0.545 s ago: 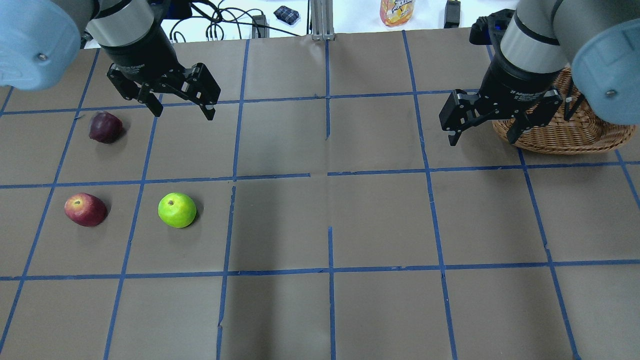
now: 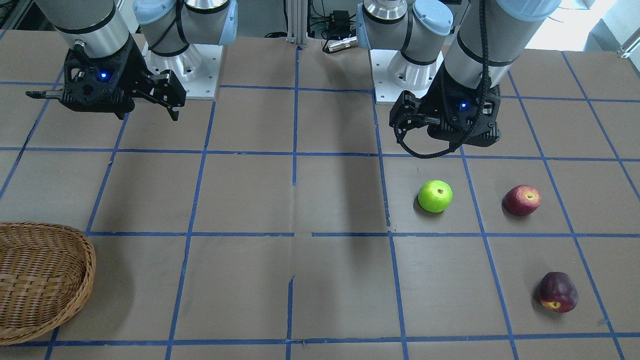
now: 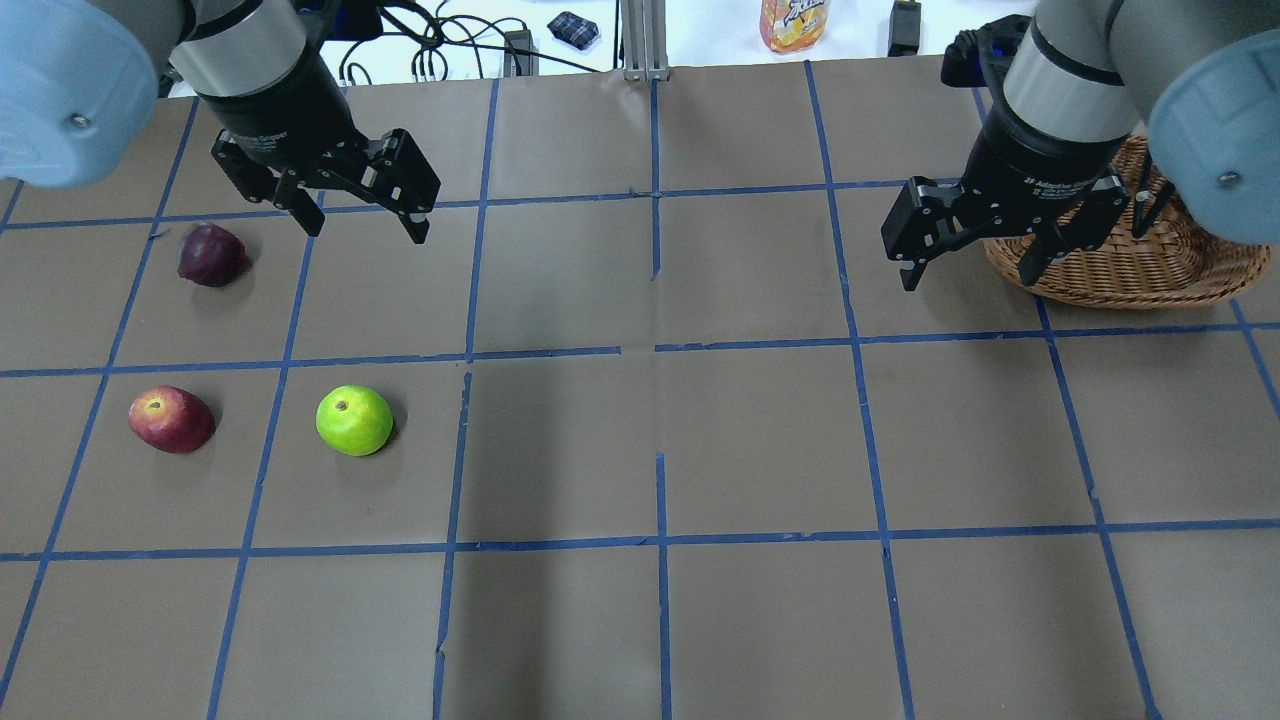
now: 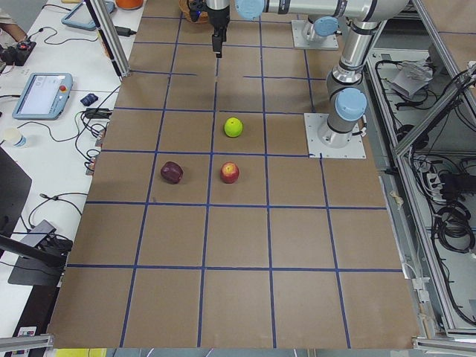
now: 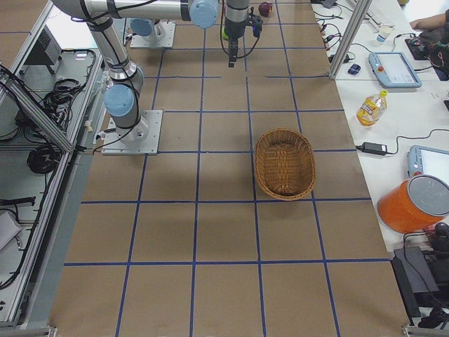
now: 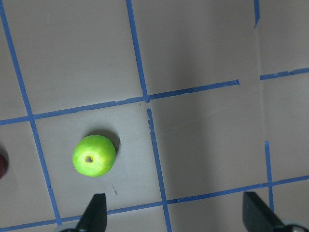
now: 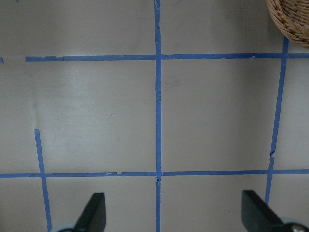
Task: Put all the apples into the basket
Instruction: 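Lower the left gripper over the green apple and close on it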
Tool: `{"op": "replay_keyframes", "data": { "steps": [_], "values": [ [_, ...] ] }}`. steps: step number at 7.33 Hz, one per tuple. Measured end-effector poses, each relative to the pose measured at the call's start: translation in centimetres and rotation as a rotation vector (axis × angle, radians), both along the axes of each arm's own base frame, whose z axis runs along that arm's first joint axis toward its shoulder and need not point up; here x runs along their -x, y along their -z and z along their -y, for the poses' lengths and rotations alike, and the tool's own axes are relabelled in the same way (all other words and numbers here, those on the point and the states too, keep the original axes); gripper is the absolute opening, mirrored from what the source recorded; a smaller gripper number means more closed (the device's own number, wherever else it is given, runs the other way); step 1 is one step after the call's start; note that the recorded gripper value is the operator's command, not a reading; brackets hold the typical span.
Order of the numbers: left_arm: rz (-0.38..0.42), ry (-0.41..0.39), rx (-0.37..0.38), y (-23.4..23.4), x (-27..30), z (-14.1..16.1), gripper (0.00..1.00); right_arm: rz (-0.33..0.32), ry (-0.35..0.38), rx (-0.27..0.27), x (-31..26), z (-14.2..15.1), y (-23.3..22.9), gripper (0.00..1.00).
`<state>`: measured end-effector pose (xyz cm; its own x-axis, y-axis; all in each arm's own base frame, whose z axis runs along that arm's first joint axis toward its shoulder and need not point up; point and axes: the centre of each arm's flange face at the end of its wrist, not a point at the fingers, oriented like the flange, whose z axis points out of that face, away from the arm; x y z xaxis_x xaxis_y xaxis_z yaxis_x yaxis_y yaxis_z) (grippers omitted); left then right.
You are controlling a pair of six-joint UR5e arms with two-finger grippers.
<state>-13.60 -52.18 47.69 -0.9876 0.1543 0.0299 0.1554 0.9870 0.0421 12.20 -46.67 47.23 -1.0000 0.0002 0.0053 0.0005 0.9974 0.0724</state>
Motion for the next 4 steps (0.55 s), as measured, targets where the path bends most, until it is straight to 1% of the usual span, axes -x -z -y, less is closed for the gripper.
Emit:
{"op": "replay_keyframes", "data": {
  "steps": [2,4],
  "values": [
    [0.003,0.007,-0.039,3.0,-4.0,0.0,1.0,-0.001,0.0,-0.002,0.0,0.0,0.2,1.0],
    [-0.005,0.01,-0.045,8.2,-8.3,-1.1,1.0,-0.002,0.001,-0.005,0.0,-0.1,0.5,1.0]
  ]
}}
